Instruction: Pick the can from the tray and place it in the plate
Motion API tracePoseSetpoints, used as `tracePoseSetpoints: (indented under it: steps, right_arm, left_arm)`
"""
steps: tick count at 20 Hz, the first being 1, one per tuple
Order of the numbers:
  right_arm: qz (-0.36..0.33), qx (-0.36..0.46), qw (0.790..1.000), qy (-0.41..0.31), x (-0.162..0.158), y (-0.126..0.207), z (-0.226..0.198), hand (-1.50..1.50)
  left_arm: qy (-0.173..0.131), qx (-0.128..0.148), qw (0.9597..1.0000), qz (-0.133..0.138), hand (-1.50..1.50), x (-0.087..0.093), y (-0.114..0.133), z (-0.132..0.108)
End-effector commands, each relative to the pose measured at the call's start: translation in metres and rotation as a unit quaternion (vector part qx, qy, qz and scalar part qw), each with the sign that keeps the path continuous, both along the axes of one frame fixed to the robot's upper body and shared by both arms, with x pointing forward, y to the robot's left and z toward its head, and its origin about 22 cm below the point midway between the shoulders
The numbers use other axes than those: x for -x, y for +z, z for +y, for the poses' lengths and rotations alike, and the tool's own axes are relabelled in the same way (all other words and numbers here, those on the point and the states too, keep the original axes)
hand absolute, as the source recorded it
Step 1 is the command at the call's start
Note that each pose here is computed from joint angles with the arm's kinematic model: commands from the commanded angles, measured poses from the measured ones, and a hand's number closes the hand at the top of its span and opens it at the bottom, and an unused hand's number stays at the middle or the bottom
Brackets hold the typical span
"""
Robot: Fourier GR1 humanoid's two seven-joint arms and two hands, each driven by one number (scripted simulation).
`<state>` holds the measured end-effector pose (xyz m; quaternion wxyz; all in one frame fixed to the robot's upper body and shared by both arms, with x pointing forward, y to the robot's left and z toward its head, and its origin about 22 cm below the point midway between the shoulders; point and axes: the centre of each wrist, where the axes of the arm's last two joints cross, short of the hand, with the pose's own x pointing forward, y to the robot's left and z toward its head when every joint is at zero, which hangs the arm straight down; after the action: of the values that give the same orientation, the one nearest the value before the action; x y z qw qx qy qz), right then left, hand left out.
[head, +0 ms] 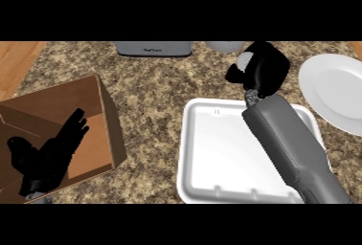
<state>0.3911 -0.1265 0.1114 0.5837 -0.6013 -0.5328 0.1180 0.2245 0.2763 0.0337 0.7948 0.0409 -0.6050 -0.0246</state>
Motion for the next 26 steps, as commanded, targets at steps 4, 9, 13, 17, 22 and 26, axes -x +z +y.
tracePoseSetpoints:
  steps: [4, 9, 13, 17, 22, 26]
  right_arm:
    - [-0.118, -0.083, 0.983, -0.114, -0.012, -0.001, -0.021, 1.5]
    - [-0.195, -0.119, 0.964, -0.139, -0.014, -0.007, -0.055, 1.5]
    - [-0.197, -0.073, 0.961, -0.177, -0.013, -0.029, -0.099, 1.5]
    - [-0.214, -0.037, 0.949, -0.227, -0.004, -0.043, -0.15, 1.5]
    - [-0.231, -0.031, 0.94, -0.249, -0.002, -0.032, -0.203, 1.5]
    - [-0.229, -0.025, 0.936, -0.267, 0.007, -0.041, -0.234, 1.5]
  left_arm:
    - [-0.004, 0.046, 0.997, 0.062, 0.0, 0.006, -0.041, -0.022]
    - [-0.002, 0.046, 0.9975, 0.054, 0.0, 0.011, -0.043, -0.023]
    - [-0.002, 0.043, 0.9978, 0.05, 0.0, 0.005, -0.044, -0.028]
    - [0.009, 0.037, 0.998, 0.051, 0.0, 0.005, -0.037, -0.025]
    - [-0.001, 0.044, 0.998, 0.045, 0.0, -0.004, -0.039, -0.033]
    - [-0.006, 0.041, 0.9979, 0.049, 0.0, 0.001, -0.048, -0.032]
